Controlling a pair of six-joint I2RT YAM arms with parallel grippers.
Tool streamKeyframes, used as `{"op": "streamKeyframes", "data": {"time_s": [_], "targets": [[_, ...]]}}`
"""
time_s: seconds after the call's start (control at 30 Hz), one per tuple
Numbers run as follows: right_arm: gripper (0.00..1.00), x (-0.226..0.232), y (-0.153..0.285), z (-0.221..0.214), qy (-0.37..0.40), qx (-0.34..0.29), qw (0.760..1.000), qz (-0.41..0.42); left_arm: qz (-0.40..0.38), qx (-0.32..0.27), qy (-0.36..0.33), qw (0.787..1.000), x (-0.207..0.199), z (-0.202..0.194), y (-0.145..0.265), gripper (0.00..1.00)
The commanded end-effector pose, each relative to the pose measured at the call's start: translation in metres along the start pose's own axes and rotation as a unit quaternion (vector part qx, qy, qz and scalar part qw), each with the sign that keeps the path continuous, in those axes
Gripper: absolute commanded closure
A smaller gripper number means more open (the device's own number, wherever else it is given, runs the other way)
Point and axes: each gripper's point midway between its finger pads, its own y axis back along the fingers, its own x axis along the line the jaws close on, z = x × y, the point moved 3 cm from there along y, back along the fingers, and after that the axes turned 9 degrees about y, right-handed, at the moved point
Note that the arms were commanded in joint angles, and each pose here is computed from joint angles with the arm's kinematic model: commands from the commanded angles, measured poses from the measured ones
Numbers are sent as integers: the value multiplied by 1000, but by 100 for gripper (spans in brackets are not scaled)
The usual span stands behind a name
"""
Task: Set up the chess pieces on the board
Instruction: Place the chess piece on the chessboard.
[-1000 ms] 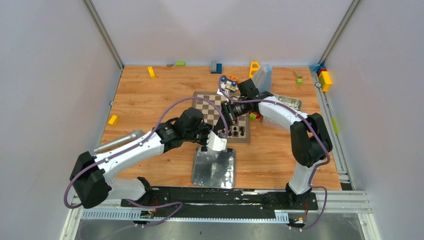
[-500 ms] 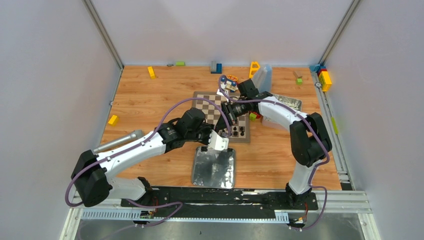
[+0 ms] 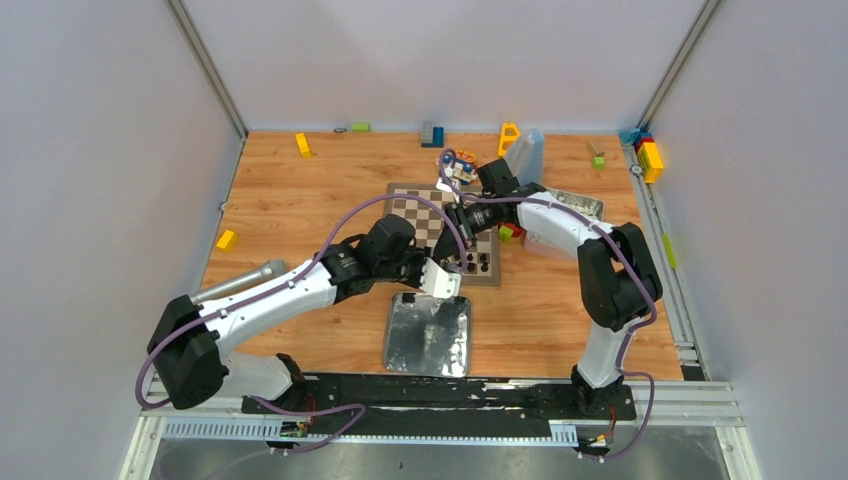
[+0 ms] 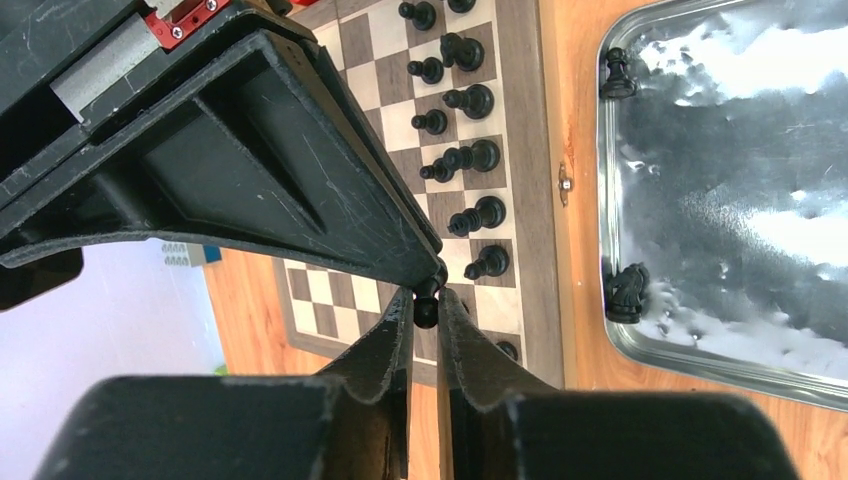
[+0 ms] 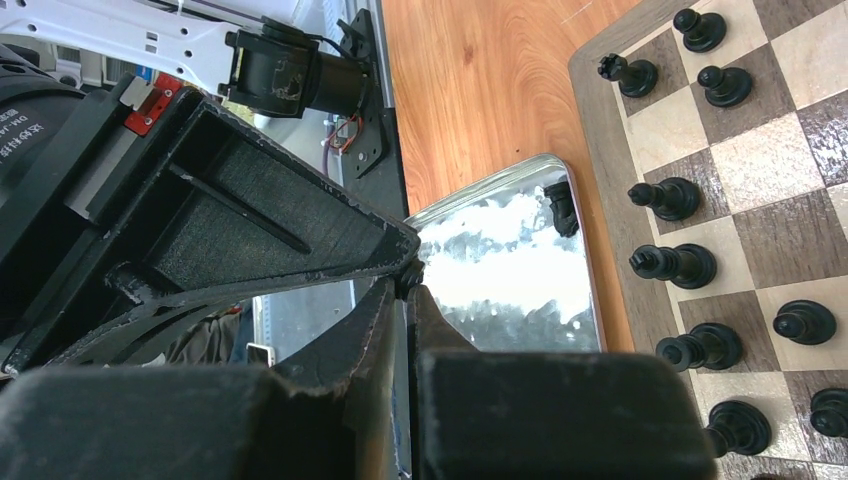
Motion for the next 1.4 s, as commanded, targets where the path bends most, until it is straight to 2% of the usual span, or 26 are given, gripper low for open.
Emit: {"op": "streamKeyframes", "data": {"time_s": [0.0,0.1,0.3,0.37,0.5,0.67,0.87,1.1,1.37], "targets": [[97,9,-1,13,22,-9,999,26,20,-27,11,999,15,21,2,91],[88,7,-1,12,21,-9,999,23,32,-24,20,999,19,21,6,100],[60,-1,18,19,25,-29,999,-3,59,-11,33,998,26,17,12,100],[57,-5,29,21,26,-40,999,-16,60,-12,43,997,29,15,14,100],[56,-12,56,24,20,-67,997,-39,42,-8,83,996,37,7,14,100],[57,-14,97,27,40,-106,991,-76,-8,29,153,988,51,-11,1,100],[57,-10,140,19,45,-150,981,-113,-96,112,229,962,50,-34,-35,100],[58,-4,160,-3,42,-175,975,-128,-126,176,299,929,51,-47,-54,100],[59,0,170,-10,44,-189,972,-135,-155,227,342,899,41,-63,-70,100]]}}
